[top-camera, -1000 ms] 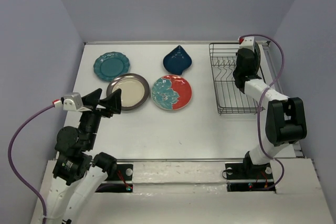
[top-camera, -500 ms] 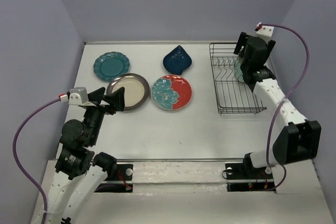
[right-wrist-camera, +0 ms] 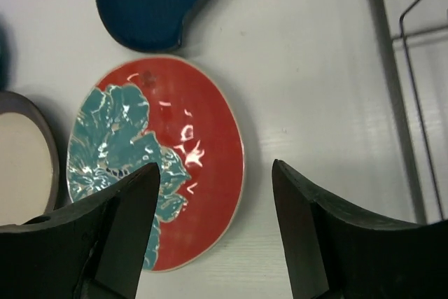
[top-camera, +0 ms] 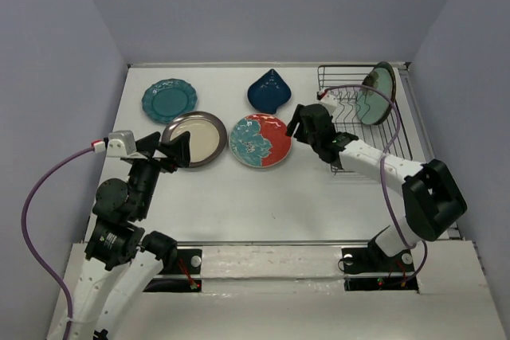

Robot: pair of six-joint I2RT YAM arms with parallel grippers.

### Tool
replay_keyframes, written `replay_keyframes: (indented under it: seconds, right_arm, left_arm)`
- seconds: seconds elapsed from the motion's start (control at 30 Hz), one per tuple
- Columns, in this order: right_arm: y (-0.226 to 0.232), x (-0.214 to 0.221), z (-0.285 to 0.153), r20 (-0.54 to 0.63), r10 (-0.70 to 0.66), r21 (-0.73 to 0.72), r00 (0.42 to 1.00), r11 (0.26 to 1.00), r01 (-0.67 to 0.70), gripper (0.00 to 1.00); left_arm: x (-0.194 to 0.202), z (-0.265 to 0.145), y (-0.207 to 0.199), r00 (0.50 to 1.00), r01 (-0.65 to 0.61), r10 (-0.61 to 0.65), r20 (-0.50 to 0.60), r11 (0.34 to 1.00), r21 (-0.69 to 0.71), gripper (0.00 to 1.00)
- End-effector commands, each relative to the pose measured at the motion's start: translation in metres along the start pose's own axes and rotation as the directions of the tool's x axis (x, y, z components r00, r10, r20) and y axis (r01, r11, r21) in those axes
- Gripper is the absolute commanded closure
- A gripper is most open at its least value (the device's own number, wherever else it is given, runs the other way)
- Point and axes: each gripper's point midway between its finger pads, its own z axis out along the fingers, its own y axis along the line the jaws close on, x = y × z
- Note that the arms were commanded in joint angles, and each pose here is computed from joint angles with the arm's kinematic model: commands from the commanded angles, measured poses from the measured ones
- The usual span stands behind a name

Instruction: Load the plates into the dish rack

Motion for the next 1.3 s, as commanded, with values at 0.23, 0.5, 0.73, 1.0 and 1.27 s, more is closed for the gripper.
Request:
replay_keyframes:
  seconds: [0.23,0.5,0.73,1.0,1.27]
  right_arm:
    - [0.001,0.089,-0.012,-0.042,0.358,0.113,0.933,0.929,-0.352,0.32]
    - [-0.003,0.125,-0.002,-0.045,0.432,0.187,0.901,0.89,-0.417,0.34]
    - [0.004,0.141,0.013,-0.056,0.508,0.194,0.86,0.85,-0.49,0.41]
    - [0.006,0.159,0.029,-0.04,0.573,0.196,0.819,0.808,-0.556,0.49]
    - [0.005,0.159,0.028,-0.002,0.585,0.176,0.811,0.798,-0.576,0.67]
  left_arm:
    - [-0.029,-0.005,-0.012,0.996,0.015,-0.019,0.088,0.999,0.049,0.01]
    - [-0.033,-0.008,-0.013,0.994,0.019,-0.025,0.102,0.998,0.058,0.01]
    - [-0.032,-0.008,-0.014,0.995,0.02,-0.026,0.099,0.998,0.064,0.01]
    - [-0.03,-0.007,-0.015,0.996,0.018,-0.024,0.09,0.997,0.07,0.01]
    - [-0.032,-0.007,-0.014,0.995,0.014,-0.02,0.095,0.998,0.062,0.01]
